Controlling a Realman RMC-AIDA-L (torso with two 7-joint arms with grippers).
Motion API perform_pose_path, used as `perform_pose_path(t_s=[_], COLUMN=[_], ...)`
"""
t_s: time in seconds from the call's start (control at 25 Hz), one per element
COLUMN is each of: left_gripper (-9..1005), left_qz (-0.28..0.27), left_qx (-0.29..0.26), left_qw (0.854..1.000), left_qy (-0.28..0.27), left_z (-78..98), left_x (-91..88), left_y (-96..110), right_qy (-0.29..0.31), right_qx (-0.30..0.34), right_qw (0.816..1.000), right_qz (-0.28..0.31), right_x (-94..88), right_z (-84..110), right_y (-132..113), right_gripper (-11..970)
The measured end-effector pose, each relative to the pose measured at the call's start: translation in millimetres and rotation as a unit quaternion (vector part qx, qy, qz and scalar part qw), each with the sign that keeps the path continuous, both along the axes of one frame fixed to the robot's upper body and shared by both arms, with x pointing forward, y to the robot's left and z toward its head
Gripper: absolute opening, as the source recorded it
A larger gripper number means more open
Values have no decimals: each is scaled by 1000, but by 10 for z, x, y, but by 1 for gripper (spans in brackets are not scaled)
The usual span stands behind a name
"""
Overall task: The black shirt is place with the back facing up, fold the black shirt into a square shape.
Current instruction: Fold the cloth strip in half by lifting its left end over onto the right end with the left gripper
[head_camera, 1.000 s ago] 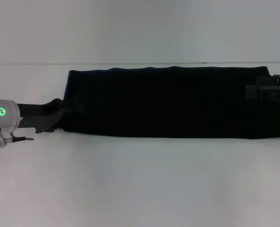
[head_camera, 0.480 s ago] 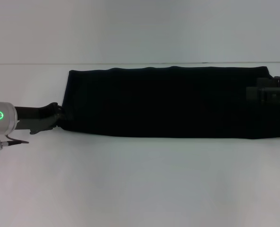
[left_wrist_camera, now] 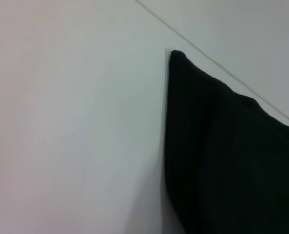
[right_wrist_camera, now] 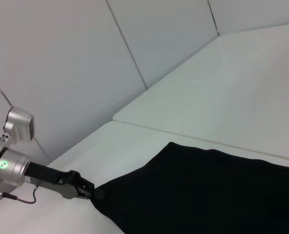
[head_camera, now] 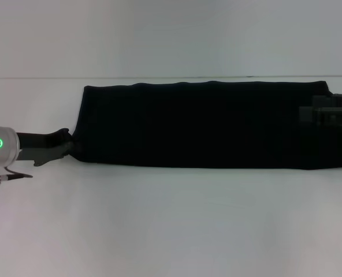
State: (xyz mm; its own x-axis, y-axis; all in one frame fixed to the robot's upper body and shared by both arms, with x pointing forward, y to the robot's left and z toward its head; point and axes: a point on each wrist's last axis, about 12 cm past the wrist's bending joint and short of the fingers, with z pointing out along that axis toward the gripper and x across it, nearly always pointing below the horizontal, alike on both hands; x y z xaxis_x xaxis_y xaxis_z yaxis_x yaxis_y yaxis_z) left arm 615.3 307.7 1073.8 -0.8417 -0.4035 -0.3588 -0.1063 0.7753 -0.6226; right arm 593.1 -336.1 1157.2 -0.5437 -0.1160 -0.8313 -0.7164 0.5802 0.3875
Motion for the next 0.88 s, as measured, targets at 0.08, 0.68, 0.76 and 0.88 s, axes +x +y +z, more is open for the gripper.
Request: perform_pose_path(t_s=[0.08, 0.68, 0.76, 0.88], left_gripper=[68, 59, 64, 73], left_qz=[-1, 52, 73, 86], left_qx=[1, 44, 56, 54], left_qw=[1000, 997, 995, 994], left_qy=[1, -23, -25, -37], left_z=[-12, 148, 202, 324], left_x=[-17, -515, -604, -661], left_y=[9, 932, 1132, 1293], right_qy=[0, 10, 11, 12], right_qx=[1, 31, 32, 33], right_qw=[1000, 999, 999, 999], right_qz=[-1, -11, -10, -7], right_x=[4, 182, 209, 224], right_z=[-10, -137, -149, -164], right_y=[11, 442, 510, 581], right_gripper=[854, 851, 851, 851])
